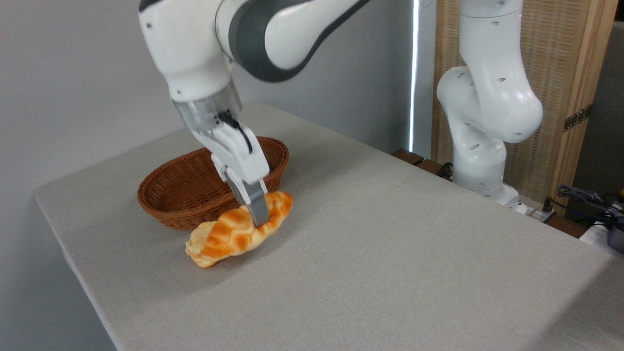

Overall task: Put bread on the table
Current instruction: 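Move the croissant over the basket rim and lower it onto the table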

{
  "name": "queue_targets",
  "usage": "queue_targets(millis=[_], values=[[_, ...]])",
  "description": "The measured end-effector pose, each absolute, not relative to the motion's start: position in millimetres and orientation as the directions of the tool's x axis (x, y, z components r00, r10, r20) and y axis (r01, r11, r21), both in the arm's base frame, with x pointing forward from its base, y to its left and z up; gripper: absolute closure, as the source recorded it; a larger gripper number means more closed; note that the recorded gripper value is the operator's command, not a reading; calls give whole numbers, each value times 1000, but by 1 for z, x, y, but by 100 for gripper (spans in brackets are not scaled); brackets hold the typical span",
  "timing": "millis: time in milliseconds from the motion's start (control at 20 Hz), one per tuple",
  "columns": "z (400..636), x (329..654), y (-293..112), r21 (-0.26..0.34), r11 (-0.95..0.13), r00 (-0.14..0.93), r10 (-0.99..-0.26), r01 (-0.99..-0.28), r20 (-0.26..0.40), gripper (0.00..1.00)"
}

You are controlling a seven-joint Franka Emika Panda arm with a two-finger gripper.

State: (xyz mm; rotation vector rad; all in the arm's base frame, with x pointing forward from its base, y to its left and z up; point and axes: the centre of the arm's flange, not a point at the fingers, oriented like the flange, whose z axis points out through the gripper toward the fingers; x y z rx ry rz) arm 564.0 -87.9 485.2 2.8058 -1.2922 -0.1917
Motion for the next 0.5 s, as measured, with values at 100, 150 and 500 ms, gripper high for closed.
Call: queue_targets(millis=[100, 150, 500], values=[[470, 565, -89, 110, -647, 637, -762, -754, -115, 0], [465, 566, -89, 116, -647, 636, -762, -753, -123, 0], [455, 568, -90, 125, -648, 633, -761, -752, -138, 0]])
